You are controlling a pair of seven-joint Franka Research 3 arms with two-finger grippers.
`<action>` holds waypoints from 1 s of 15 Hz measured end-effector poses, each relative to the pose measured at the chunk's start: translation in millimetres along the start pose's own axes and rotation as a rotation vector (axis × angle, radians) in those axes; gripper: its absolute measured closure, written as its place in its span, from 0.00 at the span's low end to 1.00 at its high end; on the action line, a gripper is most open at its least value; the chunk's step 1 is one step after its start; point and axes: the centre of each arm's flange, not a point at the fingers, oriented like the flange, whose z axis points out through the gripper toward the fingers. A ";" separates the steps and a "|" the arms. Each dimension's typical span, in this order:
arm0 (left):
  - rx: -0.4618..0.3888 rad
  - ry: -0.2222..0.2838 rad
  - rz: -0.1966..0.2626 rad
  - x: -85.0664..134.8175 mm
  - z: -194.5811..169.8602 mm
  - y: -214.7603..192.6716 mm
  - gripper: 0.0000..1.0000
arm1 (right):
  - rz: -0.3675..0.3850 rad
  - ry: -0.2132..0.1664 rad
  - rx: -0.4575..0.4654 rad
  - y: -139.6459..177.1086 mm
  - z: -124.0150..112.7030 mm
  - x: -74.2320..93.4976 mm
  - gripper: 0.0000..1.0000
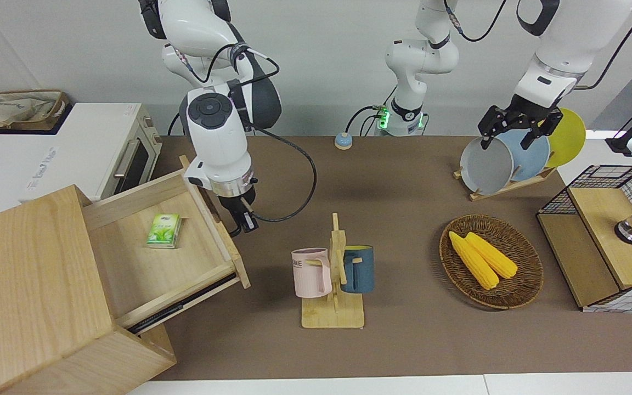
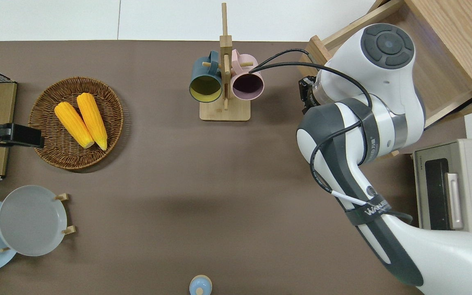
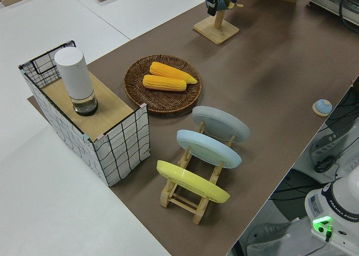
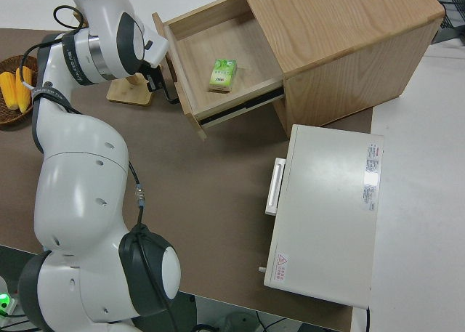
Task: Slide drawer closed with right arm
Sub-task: 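Push the wooden drawer away from the robot with the right gripper, then push the drawer fully shut with the right gripper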
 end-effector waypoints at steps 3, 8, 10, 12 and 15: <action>0.000 0.000 0.000 0.0 0.0 0.0 0.00 | -0.004 0.026 0.044 -3.2 -3.5 11.1 0.99; 0.000 0.000 0.000 0.0 0.0 0.0 0.00 | -0.063 0.038 0.053 -2.8 -2.6 21.5 0.99; 0.000 0.000 0.000 0.0 0.0 0.0 0.00 | -0.095 0.043 0.054 -0.5 -2.9 33.0 0.99; 0.000 0.000 0.000 0.0 0.0 0.0 0.00 | -0.122 0.051 0.067 1.4 -3.8 47.3 0.99; 0.000 0.000 0.000 0.0 0.0 0.0 0.00 | -0.136 0.066 0.094 3.6 -5.8 68.1 0.99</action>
